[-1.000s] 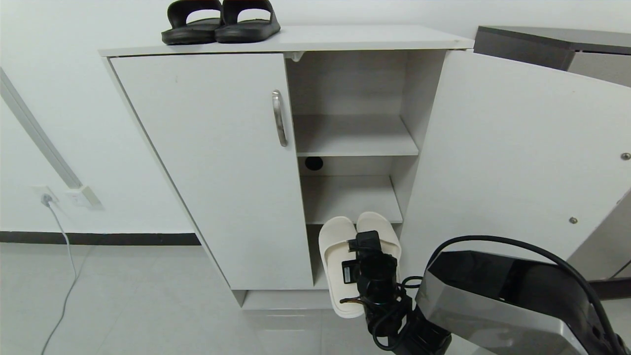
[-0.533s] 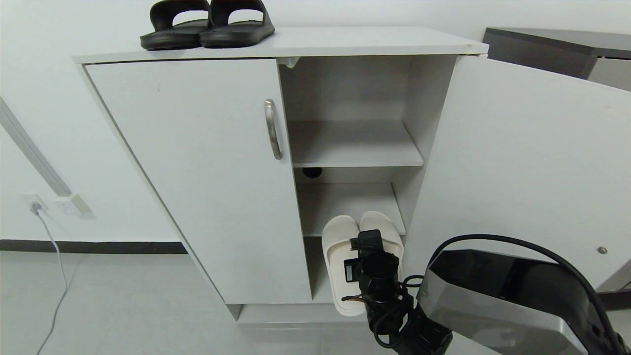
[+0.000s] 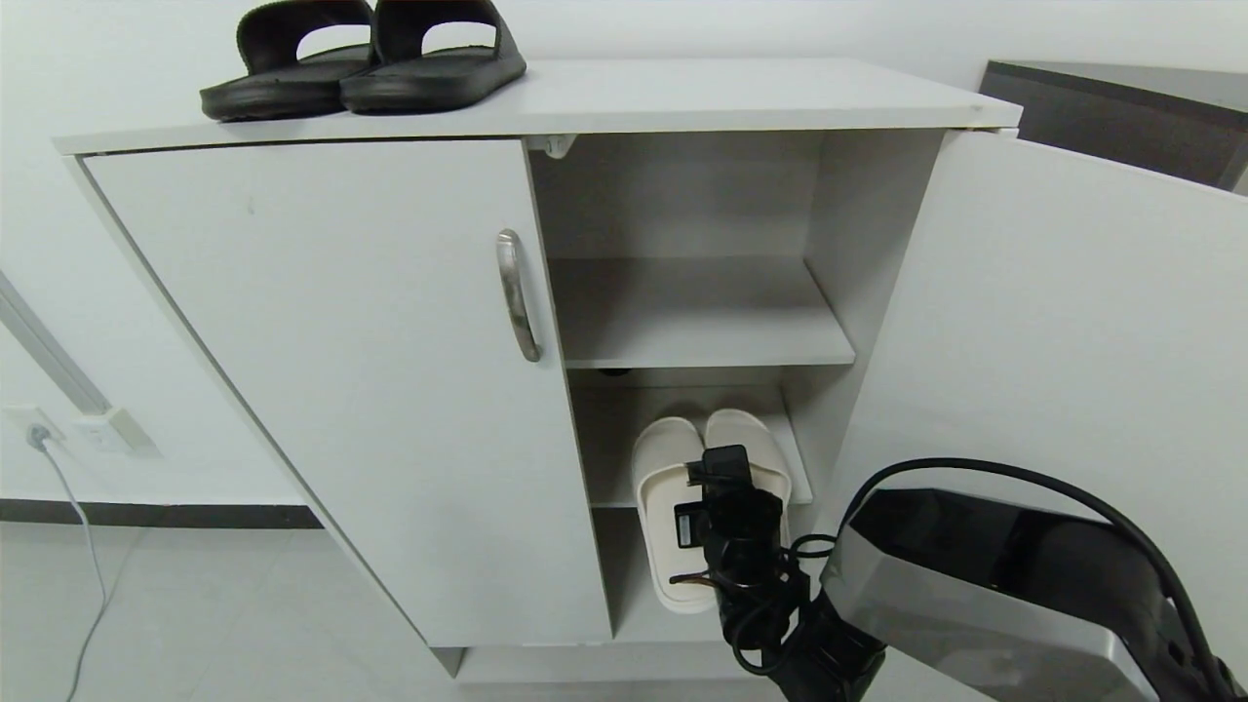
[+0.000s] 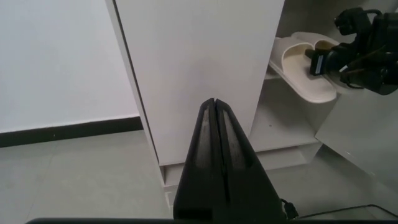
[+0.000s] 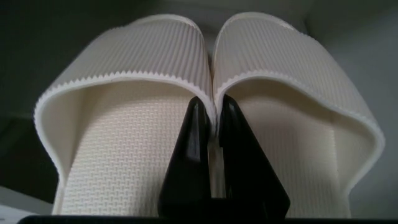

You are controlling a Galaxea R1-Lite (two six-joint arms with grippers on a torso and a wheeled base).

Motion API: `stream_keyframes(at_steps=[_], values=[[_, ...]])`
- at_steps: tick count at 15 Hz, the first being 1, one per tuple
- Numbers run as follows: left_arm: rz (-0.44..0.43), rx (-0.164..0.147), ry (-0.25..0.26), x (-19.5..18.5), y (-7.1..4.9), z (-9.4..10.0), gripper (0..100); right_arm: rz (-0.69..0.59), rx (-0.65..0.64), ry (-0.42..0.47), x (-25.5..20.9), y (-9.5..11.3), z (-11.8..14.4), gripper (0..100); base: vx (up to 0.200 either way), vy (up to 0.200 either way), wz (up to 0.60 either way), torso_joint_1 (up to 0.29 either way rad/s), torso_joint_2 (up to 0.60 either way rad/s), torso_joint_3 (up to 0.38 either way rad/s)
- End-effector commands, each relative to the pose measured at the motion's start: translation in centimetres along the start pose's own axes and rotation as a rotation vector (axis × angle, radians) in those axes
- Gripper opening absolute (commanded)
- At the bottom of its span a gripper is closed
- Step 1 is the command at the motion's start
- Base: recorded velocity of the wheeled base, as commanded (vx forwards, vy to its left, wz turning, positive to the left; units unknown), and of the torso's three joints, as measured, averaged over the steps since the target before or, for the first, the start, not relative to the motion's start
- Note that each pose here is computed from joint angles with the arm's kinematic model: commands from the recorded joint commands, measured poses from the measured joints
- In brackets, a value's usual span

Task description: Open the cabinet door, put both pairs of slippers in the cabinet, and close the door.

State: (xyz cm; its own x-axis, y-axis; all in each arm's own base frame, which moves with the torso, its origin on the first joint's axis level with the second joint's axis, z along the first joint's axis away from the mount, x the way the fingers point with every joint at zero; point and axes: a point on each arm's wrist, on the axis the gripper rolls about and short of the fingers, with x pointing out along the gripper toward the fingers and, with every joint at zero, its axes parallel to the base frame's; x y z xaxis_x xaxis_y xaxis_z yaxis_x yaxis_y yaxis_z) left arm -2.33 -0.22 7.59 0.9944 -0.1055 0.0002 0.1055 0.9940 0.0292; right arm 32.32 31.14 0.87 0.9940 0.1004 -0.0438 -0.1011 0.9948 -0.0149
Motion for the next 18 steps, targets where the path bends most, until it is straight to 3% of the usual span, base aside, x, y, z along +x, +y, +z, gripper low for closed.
stream_keyframes(at_steps=[1, 14, 18], values=[[0.000, 0.000, 0.002, 0.0, 0.0, 0.0, 0, -0.012, 0.005, -0.006, 1.1, 0.1, 0.1, 0, 0.000, 0.000, 0.00, 0.000, 0.00, 0.000], [0.001, -0.005, 0.002, 0.0, 0.0, 0.0, 0, -0.061, 0.003, 0.037, 6.7, 0.3, 1.1, 0, 0.000, 0.000, 0.00, 0.000, 0.00, 0.000], [0.003, -0.003, 0.002, 0.0, 0.0, 0.0, 0, -0.056, 0.076, 0.069, 7.6, 0.6, 2.1, 0, 0.000, 0.000, 0.00, 0.000, 0.00, 0.000]])
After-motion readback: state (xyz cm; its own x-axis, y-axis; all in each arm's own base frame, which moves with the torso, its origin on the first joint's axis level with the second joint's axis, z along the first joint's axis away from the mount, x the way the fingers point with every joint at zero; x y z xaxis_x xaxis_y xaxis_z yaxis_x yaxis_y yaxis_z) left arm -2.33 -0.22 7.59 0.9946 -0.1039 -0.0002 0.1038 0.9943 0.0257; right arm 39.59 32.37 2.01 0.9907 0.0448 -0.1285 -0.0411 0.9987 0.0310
